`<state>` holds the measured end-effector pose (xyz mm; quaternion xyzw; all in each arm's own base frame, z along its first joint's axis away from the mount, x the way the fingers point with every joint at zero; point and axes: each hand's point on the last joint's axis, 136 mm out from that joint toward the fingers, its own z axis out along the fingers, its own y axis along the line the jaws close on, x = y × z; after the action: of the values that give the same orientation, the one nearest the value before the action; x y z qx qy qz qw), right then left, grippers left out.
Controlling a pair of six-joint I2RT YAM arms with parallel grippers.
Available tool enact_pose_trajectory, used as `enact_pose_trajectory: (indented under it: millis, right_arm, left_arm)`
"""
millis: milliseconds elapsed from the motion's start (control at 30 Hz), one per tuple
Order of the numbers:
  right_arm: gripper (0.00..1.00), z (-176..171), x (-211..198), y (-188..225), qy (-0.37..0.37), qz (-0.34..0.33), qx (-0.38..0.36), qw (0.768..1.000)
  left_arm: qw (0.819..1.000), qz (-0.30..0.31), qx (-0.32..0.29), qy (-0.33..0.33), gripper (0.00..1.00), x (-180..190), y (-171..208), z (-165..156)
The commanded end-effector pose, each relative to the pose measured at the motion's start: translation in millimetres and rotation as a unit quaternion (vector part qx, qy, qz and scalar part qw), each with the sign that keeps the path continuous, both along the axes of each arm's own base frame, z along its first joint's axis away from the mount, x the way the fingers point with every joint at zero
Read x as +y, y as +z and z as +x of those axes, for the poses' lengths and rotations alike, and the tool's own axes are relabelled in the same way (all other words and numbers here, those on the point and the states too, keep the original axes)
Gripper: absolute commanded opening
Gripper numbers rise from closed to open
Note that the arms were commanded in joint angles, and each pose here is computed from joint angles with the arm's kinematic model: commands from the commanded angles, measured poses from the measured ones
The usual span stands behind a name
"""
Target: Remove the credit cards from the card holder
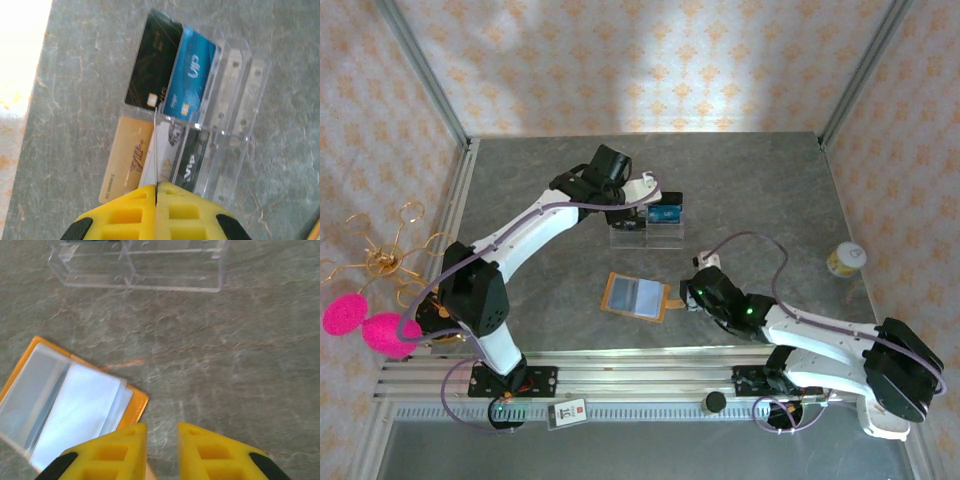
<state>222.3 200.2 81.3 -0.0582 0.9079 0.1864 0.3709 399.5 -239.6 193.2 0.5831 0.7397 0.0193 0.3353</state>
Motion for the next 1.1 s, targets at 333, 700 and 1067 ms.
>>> enact_pose_trajectory:
  millis: [333,700,1067]
  right_arm:
    - [0.21,35.2,-11.4,6.9,-0.049,-0.03,0.015,0.998]
    - [0.2,38.0,-20.7,7.6,-0.06,-0.035,0.014,0.997]
    - [0.2,40.4,-23.0,10.0,-0.063,-0.031,0.013,0.997]
  left_arm:
    - [0.997,0.037,0.055,-0.042,0.0,13.2,-42.9,-10.1]
    - [0.996,0.04,0.065,-0.049,0.0,9.4,-57.0,-8.6]
    - [0.995,0.053,0.067,-0.042,0.0,8.2,-69.0,3.1]
